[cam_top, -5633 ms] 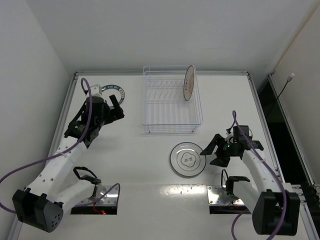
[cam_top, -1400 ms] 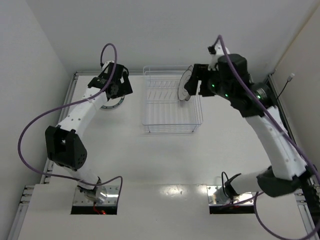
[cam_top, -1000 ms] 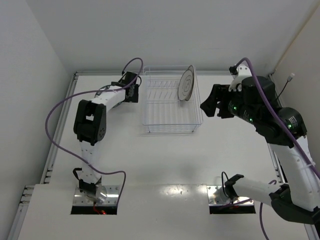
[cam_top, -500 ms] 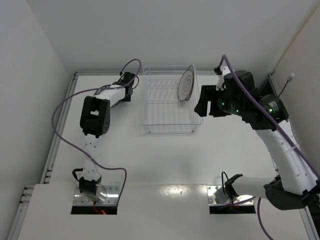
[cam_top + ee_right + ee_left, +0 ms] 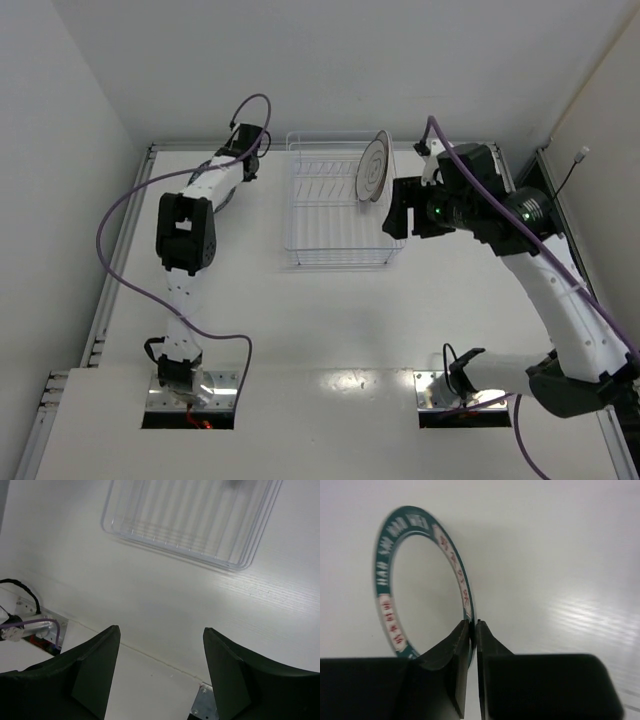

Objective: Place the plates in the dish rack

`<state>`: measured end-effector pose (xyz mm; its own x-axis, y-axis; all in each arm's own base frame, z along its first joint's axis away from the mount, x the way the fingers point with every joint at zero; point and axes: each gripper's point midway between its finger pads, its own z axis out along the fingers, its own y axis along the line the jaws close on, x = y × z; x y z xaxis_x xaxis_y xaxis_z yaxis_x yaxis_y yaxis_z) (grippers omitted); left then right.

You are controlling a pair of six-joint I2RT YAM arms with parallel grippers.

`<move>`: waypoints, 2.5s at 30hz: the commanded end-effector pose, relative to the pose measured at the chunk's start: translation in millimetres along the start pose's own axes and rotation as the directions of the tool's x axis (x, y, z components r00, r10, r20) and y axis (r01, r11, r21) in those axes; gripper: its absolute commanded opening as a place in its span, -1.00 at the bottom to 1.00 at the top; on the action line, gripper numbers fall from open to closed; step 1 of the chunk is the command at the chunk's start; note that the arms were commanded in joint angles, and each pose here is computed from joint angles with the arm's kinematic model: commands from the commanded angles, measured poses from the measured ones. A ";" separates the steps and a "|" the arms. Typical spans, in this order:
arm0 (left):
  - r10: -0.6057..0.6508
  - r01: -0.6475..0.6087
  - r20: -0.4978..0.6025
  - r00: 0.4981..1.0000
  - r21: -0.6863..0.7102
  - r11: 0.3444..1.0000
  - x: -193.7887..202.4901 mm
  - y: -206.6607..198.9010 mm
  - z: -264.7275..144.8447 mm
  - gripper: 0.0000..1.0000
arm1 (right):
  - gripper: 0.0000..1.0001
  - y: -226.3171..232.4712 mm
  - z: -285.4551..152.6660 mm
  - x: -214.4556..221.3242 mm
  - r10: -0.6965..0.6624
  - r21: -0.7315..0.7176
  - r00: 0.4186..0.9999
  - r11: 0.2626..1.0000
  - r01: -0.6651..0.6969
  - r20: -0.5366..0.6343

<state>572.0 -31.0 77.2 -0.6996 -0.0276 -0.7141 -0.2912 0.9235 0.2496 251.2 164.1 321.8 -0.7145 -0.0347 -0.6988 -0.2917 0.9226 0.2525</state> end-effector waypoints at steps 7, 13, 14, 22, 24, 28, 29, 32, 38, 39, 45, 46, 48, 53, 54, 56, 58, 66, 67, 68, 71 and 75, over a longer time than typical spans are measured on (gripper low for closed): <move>-0.372 0.236 0.393 0.841 0.352 0.906 -185.5 14.3 -218.5 -1.00 | 0.29 9.0 -37.0 15.3 0.017 -0.122 0.993 0.993 -0.002 0.118; -0.642 0.285 0.397 0.656 0.657 0.698 -243.7 23.9 -320.9 -1.00 | 0.26 -0.3 -56.9 46.3 0.047 -0.119 0.994 0.992 -0.035 0.102; -0.667 0.261 0.356 0.654 0.721 0.641 -245.6 13.8 -333.3 -1.00 | 0.26 -2.0 -64.2 51.6 0.047 -0.120 0.993 0.992 -0.035 0.104; -0.824 0.042 -0.025 0.566 0.999 -0.001 -267.9 -69.0 -420.1 -1.00 | 0.26 -15.7 -83.5 61.6 0.030 -0.057 0.995 0.998 -0.025 0.096; -0.805 0.083 -0.141 0.576 0.990 -0.114 -266.4 -89.8 -424.0 -1.00 | 0.26 -19.4 -90.0 58.3 0.022 -0.037 0.993 0.999 -0.018 0.114; -0.791 0.123 -0.293 0.537 0.955 -0.270 -260.8 -109.4 -408.1 -1.00 | 0.26 -25.9 -96.9 55.5 0.003 0.002 0.993 1.000 -0.004 0.121; -0.788 0.137 -0.300 0.538 0.953 -0.269 -257.0 -119.6 -399.7 -1.00 | 0.26 -28.4 -94.5 56.7 0.003 0.018 0.994 1.000 -0.005 0.107; -0.779 0.168 -0.306 0.547 0.952 -0.257 -251.0 -128.2 -386.1 -1.00 | 0.26 -28.7 -96.1 51.6 -0.006 0.025 0.993 1.000 0.003 0.118; -0.761 0.298 -0.342 0.552 0.933 -0.203 -219.7 -150.4 -335.4 -1.00 | 0.26 -32.9 -85.9 43.8 -0.030 0.066 0.995 0.998 0.024 0.096; -0.757 0.311 -0.345 0.555 0.930 -0.197 -215.0 -152.9 -330.0 -1.00 | 0.26 -33.3 -82.8 43.6 -0.039 0.070 0.996 0.997 0.033 0.086; -0.738 0.399 -0.401 0.543 0.896 -0.194 -182.6 -164.7 -297.7 -1.00 | 0.26 -33.3 -77.0 43.4 -0.040 0.076 0.997 0.996 0.035 0.066; -0.740 0.417 -0.403 0.538 0.891 -0.182 -178.7 -165.9 -291.3 -1.00 | 0.26 -33.3 -77.0 43.4 -0.040 0.076 0.997 0.996 0.035 0.066; -0.740 0.442 -0.407 0.536 0.882 -0.165 -171.1 -168.4 -282.0 -1.00 | 0.26 -34.8 -77.0 42.8 -0.040 0.085 0.997 0.996 0.034 0.069; -0.725 0.463 -0.375 0.577 0.882 -0.088 -154.3 -178.5 -269.6 -1.00 | 0.26 -35.9 -75.3 47.2 -0.031 0.090 0.998 0.996 0.026 0.052; -0.719 0.482 -0.381 0.581 0.873 -0.074 -149.8 -180.4 -265.1 -1.00 | 0.26 -36.8 -73.0 49.7 -0.031 0.093 0.999 0.995 0.027 0.042; -0.717 0.484 -0.376 0.587 0.873 -0.061 -147.7 -181.2 -263.0 -1.00 | 0.26 -37.6 -73.6 51.9 -0.031 0.093 0.999 0.995 0.027 0.042; -0.704 0.489 -0.375 0.603 0.871 -0.045 -141.0 -186.1 -256.8 -1.00 | 0.26 -38.0 -74.1 54.1 -0.022 0.093 0.999 0.996 0.018 0.043; -0.620 0.488 -0.355 0.699 0.871 0.051 -119.8 -214.8 -236.6 -1.00 | 0.29 -41.7 -72.6 61.0 -0.013 0.105 0.999 0.994 0.009 0.035; -0.612 0.494 -0.354 0.707 0.867 0.070 -116.0 -217.5 -231.2 -1.00 | 0.35 -41.7 -75.1 61.1 -0.013 0.102 0.999 0.995 0.008 0.044; -0.611 0.472 -0.342 0.714 0.879 0.060 -123.2 -216.6 -238.2 -1.00 | 0.35 -42.4 -75.4 63.3 -0.013 0.105 0.999 0.994 0.009 0.035; -0.590 0.461 -0.331 0.737 0.884 0.080 -125.4 -220.6 -238.6 -1.00 | 0.41 -43.6 -75.5 62.8 -0.004 0.113 0.999 0.994 -0.001 0.039; -0.548 0.443 -0.322 0.772 0.891 0.102 -122.1 -226.3 -238.9 -0.56 | 0.54 -44.4 -82.6 59.8 -0.004 0.117 0.998 0.993 -0.003 0.061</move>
<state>571.0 -316.2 217.9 -0.6005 -0.6810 -0.4190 0.1160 0.4443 -0.8883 168.8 95.1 319.2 -0.6839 -0.0405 -0.7284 -0.2441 0.9536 0.1762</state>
